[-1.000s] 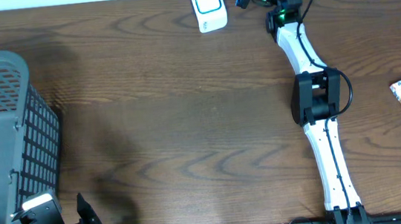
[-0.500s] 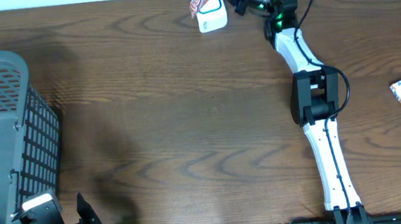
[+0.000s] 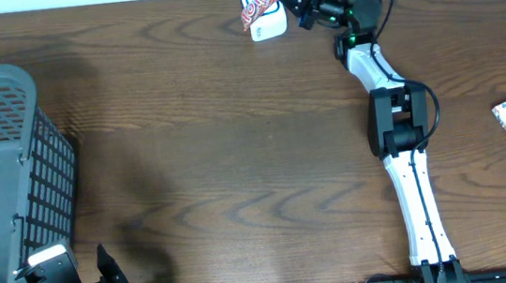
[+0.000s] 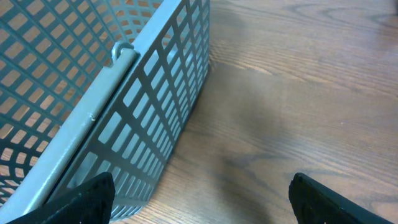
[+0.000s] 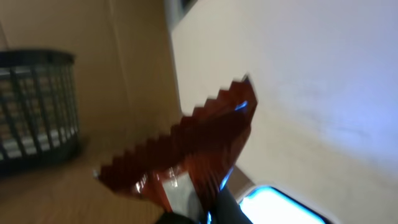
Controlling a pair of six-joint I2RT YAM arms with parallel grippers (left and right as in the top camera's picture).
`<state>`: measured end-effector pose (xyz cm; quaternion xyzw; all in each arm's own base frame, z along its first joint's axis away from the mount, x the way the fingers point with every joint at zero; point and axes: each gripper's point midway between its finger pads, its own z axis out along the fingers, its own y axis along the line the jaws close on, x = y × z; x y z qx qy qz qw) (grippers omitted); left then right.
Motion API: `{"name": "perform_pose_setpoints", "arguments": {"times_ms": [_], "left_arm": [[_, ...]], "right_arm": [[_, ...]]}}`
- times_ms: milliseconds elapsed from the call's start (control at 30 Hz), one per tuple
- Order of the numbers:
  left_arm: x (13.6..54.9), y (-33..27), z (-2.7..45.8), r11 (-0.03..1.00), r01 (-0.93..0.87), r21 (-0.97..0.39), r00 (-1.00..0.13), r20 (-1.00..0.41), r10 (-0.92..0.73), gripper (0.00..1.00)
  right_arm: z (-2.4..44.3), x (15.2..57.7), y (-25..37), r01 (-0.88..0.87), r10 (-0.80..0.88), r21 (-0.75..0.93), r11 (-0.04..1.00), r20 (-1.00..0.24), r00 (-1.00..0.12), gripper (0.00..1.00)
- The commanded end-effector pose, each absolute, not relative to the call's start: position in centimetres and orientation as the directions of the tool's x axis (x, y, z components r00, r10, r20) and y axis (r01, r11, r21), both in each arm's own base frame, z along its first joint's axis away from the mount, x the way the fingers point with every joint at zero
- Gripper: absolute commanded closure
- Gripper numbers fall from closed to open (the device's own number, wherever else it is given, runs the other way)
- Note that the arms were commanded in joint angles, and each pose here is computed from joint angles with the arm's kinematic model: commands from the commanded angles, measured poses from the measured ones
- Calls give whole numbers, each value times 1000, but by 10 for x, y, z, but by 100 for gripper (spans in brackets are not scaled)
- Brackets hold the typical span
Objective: Scan the item barcode
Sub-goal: 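Carry wafer bar to right table edge and release it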
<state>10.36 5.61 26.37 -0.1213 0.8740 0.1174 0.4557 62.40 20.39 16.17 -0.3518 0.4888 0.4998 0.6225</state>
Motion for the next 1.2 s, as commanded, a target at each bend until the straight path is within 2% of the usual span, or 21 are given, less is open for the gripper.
{"name": "perform_pose_setpoints", "arguments": {"times_ms": [0, 67, 133, 367, 533, 667, 833, 1167], "left_arm": [[102, 57, 263, 941, -326, 90, -552, -826, -112, 10], [102, 57, 263, 941, -326, 91, -552, -826, -112, 10], [102, 57, 263, 941, -326, 90, -552, -826, -112, 10], [102, 57, 263, 941, -326, 90, -552, -826, -112, 10], [102, 57, 263, 941, -326, 91, -552, -826, -112, 10], [102, 57, 263, 941, -326, 91, -552, -826, -112, 10], [102, 57, 263, 941, -326, 91, -552, -826, -112, 10], [102, 57, 263, 941, -326, 91, -552, -826, -112, 10]], "right_arm": [[192, 614, 171, -969, 362, 135, 206, -931, -53, 99], [213, 602, 157, -974, 398, 164, 157, -913, -89, 98], [225, 599, 144, -960, 412, 256, 112, -891, -189, 99], [262, 596, 135, -899, 328, 436, 38, -855, -401, 98], [321, 581, 137, -842, 240, 539, 26, -821, -518, 99], [345, 582, 125, -732, 194, 679, 47, -725, -660, 98], [340, 604, 95, -512, 260, 857, 56, -508, -821, 98], [304, 639, 62, -314, 401, 945, 95, -325, -857, 98]]}}
